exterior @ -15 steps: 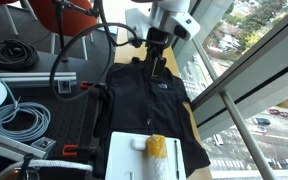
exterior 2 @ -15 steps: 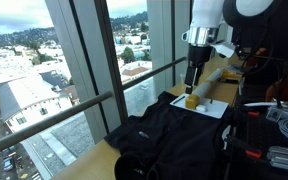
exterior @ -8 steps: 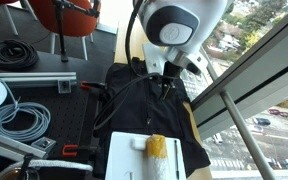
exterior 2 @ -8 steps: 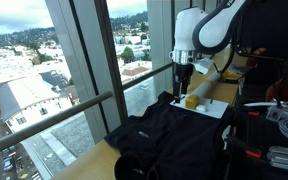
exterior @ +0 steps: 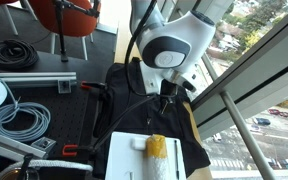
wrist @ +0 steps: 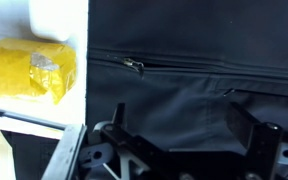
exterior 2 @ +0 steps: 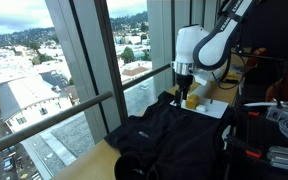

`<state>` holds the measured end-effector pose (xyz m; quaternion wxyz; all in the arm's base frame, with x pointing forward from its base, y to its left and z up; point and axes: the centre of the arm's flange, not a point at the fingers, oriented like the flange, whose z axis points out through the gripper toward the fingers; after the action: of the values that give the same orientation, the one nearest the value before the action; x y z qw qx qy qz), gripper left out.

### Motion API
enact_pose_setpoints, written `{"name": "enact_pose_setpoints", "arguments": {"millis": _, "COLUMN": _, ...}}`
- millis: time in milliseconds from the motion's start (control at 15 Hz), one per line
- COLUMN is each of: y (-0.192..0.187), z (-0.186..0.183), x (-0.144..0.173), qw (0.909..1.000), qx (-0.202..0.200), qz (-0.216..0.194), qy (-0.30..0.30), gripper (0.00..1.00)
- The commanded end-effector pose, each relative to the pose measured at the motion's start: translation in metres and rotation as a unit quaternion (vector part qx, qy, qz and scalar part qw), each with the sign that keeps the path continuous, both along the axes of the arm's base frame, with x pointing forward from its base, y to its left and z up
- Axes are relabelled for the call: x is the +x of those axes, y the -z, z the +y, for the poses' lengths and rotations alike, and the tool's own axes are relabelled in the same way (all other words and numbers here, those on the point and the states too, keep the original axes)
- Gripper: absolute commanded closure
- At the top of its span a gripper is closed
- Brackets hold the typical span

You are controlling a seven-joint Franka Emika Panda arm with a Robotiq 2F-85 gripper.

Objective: Close the zipper on the black jacket.

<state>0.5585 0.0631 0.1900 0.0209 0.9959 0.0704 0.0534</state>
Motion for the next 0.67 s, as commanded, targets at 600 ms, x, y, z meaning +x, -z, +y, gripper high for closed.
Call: {"name": "enact_pose_setpoints", "arguments": {"millis": 600, "y": 0.060, "z": -0.015, "x": 0.017, "qw": 0.9995, "qx": -0.013, "qz": 0.028, "qy": 0.009, "gripper": 0.00}}
